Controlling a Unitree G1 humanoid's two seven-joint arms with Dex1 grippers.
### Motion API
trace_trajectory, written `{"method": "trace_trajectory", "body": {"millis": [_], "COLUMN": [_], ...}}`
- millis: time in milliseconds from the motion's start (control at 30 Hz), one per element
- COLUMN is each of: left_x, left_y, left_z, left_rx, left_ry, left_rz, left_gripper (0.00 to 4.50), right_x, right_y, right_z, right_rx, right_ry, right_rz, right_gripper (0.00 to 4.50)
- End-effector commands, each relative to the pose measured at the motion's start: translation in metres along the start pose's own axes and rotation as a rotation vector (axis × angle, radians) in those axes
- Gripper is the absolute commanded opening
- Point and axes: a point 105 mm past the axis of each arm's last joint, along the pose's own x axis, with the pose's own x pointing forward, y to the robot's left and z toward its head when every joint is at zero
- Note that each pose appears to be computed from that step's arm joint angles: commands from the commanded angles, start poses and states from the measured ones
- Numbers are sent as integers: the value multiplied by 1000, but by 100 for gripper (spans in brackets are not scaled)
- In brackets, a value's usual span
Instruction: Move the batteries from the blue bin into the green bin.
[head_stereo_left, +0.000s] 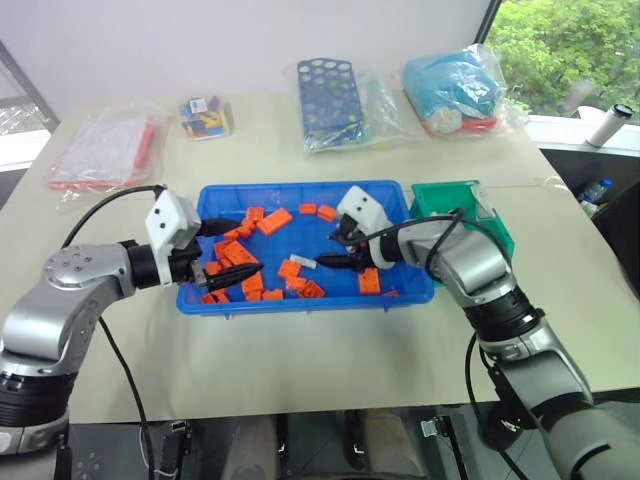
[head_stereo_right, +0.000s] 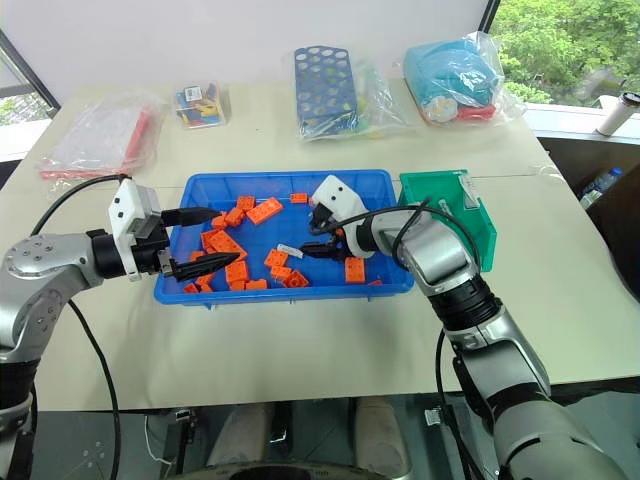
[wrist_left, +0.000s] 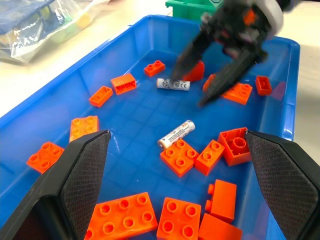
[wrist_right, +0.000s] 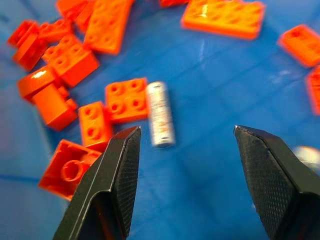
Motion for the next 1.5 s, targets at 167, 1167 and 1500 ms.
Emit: {"method": "trace_trajectory", "body": {"millis": [167,1167,1500], "left_x": [-2,-13,4], "left_y": [0,6,7], "left_z": [6,21,25], "left_rx": [35,69,87], "left_ry": [-8,-44,-59], "left_rz": [-25,-140,-191], "left_gripper": [450,450,450], "right_x": [17,-180,-200], "right_y": [2,-113,-110], "right_z": [-3,19,-39], "right_rx": [-119,230,308], "right_ry": [14,-219,-76], "right_rz": [-7,-526,-643], "right_gripper": [302,3,147]}}
